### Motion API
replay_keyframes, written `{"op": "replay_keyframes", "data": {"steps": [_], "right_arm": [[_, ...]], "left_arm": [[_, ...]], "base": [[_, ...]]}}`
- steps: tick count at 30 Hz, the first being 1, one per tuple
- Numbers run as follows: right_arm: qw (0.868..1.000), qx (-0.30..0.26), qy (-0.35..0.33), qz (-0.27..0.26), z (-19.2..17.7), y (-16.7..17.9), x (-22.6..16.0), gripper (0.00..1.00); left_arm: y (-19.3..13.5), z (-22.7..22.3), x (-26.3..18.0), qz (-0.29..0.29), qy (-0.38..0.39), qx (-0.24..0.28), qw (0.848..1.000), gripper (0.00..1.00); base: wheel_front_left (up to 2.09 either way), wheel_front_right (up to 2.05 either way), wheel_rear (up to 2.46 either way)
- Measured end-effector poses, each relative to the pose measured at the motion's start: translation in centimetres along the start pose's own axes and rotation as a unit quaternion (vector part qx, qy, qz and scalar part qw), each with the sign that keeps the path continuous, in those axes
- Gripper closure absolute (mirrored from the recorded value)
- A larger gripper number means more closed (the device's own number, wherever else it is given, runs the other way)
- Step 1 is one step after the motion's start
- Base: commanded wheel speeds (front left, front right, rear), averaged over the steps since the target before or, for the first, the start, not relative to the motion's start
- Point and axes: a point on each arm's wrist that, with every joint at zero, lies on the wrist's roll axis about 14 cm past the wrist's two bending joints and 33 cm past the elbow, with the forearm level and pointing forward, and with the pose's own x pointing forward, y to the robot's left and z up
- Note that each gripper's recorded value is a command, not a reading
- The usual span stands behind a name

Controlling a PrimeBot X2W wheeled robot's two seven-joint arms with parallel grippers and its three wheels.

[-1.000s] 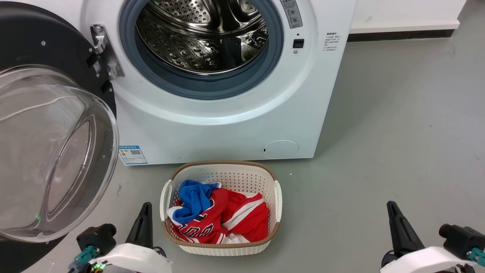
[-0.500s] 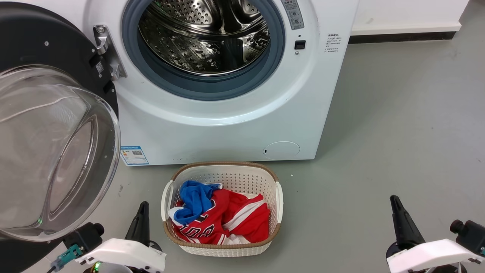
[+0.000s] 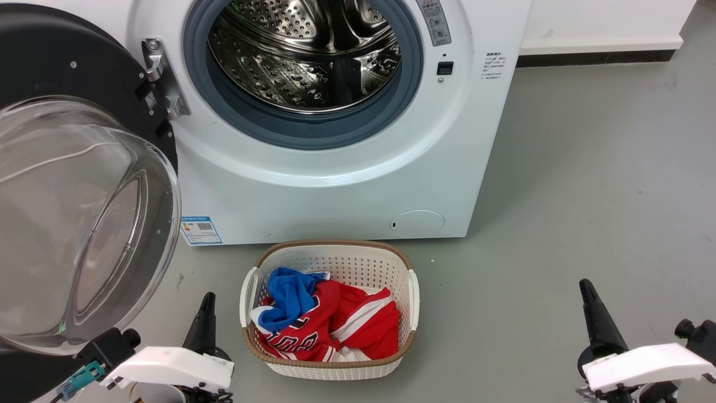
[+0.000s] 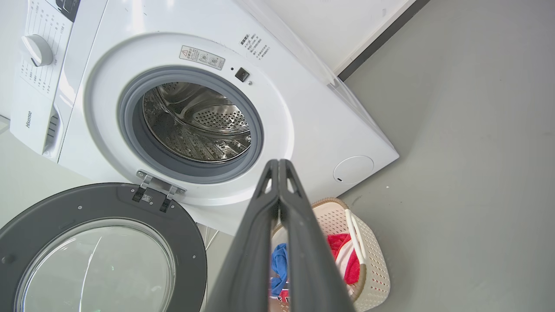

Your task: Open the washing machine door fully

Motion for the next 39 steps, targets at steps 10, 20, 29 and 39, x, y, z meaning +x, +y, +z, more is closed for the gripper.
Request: {"op": "replay_keyframes", "data": {"steps": [10,20,29,39], "right_arm": [[0.998,0.061,-0.002,-0.001,0.2,0.0,0.3,1.00],[0.993,0.116,-0.005,0.001,0.5,0.1,0.7,1.00],[0.987,0.161,-0.007,0.006,0.9,0.4,1.1,1.00],[0.978,0.207,-0.008,0.008,1.1,0.5,1.3,1.00]], "left_arm": [[0.0,0.3,0.0,-0.001,-0.001,-0.064,0.998,1.00],[-0.2,1.0,0.2,-0.006,-0.006,-0.120,0.993,1.00],[-0.4,1.2,0.2,-0.012,-0.007,-0.168,0.986,1.00],[-0.6,1.8,0.3,-0.020,-0.012,-0.215,0.976,1.00]], "base": [[0.00,0.00,0.00],[0.00,0.00,0.00],[0.00,0.00,0.00],[0.00,0.00,0.00]]}}
